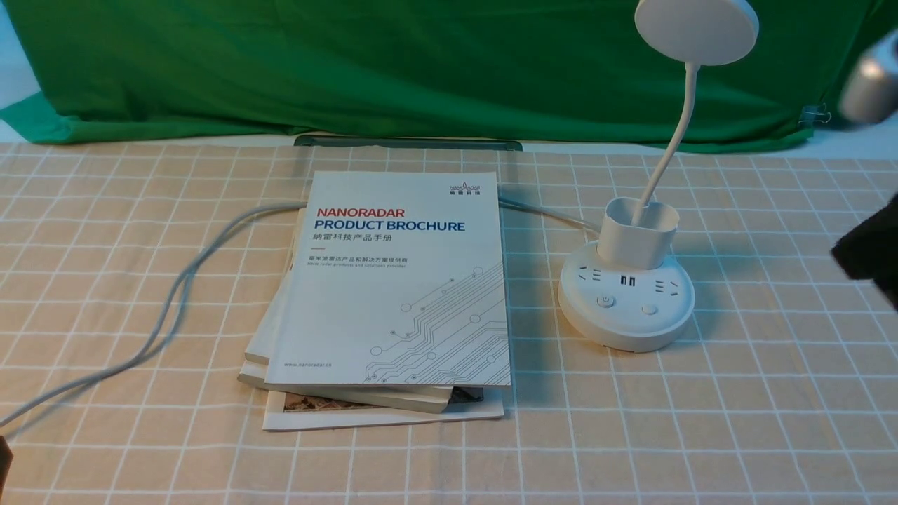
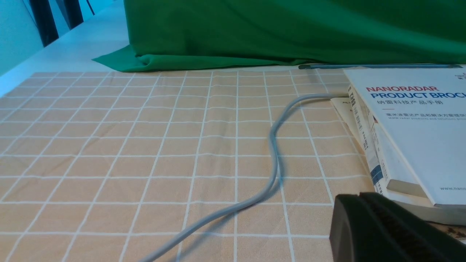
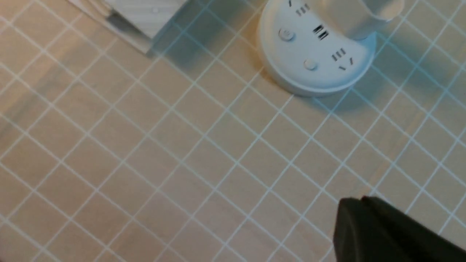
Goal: Turn on the table lamp on the light coffee tablecloth with your hand.
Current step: 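Press the button on the base of the white desk lamp with the right gripper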
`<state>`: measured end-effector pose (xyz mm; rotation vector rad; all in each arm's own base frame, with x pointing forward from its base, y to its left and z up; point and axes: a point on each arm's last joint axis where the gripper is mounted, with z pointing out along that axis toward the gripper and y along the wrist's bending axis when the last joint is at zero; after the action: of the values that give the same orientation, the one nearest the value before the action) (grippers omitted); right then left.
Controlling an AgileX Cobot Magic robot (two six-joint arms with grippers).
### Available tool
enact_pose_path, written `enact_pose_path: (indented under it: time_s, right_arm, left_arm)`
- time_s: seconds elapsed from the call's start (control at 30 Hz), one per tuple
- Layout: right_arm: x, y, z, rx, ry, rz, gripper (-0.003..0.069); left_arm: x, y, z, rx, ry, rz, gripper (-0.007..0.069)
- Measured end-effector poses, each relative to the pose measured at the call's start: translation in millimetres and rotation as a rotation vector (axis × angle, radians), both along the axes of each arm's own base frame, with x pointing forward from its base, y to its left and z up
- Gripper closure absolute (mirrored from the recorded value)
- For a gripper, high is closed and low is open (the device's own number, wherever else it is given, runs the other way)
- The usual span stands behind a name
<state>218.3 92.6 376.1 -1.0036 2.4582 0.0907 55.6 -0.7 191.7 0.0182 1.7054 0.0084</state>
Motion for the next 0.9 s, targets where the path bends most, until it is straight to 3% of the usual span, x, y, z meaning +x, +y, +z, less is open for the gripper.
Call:
enact_pose_path:
  time_s: [0.2,0.5,0.9]
  right_arm:
    - [44,20,-52,-0.073,0.166,-0.008,0.0631]
    - [96,41,-120,-0.088,0.215,-0.043,0.0631]
    - [147,39,-159,-0.094,0.25,-0.118,0.0631]
  left_arm:
    - [0,0,0,0.0,0.0,0.0,0.0604]
    - [0,0,0,0.0,0.0,0.0,0.0604]
    - [0,0,0,0.0,0.0,0.0,0.0604]
